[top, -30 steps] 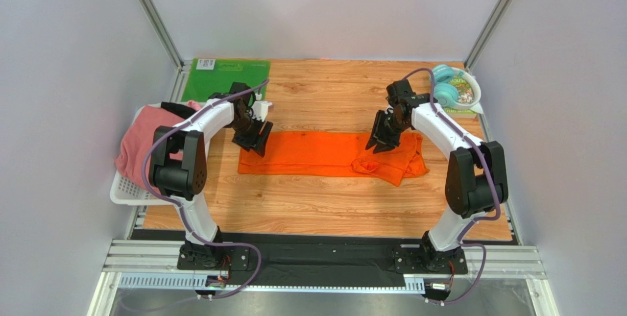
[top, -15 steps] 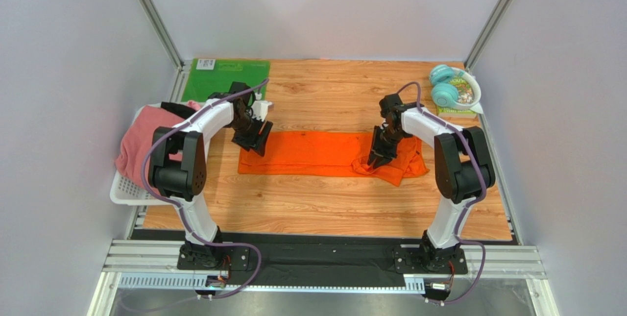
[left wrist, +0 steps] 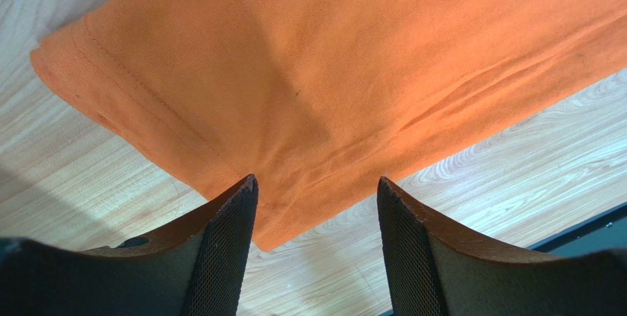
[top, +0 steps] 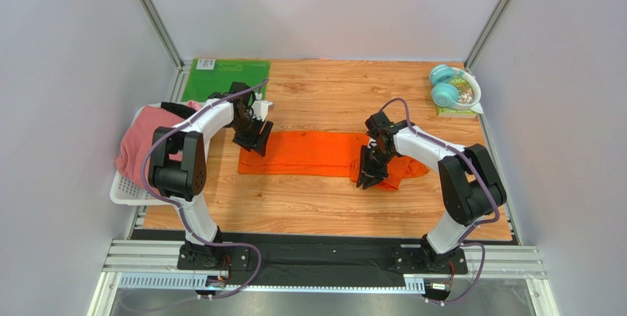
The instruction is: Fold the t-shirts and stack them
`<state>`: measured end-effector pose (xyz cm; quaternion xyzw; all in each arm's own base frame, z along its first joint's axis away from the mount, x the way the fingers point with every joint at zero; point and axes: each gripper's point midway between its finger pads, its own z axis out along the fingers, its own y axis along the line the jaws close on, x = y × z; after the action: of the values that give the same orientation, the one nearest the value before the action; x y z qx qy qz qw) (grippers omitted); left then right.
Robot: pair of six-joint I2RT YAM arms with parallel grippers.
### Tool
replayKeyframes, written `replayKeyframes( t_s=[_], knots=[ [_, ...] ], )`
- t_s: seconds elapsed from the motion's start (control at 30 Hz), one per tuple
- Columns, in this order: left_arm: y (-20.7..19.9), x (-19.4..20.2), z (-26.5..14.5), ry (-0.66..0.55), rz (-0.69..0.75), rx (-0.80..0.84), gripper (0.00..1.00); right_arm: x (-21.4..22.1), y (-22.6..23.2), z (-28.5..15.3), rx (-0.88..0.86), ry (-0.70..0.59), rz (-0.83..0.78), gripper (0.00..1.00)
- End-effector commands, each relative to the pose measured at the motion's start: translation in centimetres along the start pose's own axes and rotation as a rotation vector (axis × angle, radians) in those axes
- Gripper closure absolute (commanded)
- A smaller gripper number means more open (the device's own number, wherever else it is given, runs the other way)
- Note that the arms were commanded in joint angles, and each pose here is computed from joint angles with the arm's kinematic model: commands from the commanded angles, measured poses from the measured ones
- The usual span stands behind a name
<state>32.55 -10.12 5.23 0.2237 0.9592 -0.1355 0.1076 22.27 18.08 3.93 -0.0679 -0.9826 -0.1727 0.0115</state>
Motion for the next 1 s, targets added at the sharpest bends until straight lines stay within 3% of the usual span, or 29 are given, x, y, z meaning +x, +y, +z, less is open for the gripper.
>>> replayKeyframes(
  t_s=[0.0,0.23,0.4,0.57,0.77,0.97],
  knots=[
    [-0.3,-1.6,-1.4,-0.059,0.027,0.005,0.33,0.5,1.7,-1.2,-0.047,-0.027,-0.024,0.73],
    [-0.2,-1.9,-1.9,-0.065,0.033,-0.001,0.33,-1.5,1.5,-5.4,0.005,-0.126,-0.036,0.71],
    [-0.4,-2.0,-2.0,-0.068,0.031,0.005,0.33,-7.0,-2.8,-8.6,0.027,-0.282,0.109,0.72],
    [-0.5,-1.7,-2.4,-0.068,0.032,0.002,0.33,-12.1,-7.7,-6.9,0.060,-0.290,0.278,0.74],
    [-0.9,-1.5,-3.1,-0.067,0.038,0.009,0.33,-16.3,-8.8,-4.8,-0.059,-0.266,0.408,0.75],
    [-1.2,-1.1,-3.0,-0.057,0.040,0.025,0.32,-18.5,-11.3,-3.1,-0.049,-0.238,0.483,0.73]
  ],
)
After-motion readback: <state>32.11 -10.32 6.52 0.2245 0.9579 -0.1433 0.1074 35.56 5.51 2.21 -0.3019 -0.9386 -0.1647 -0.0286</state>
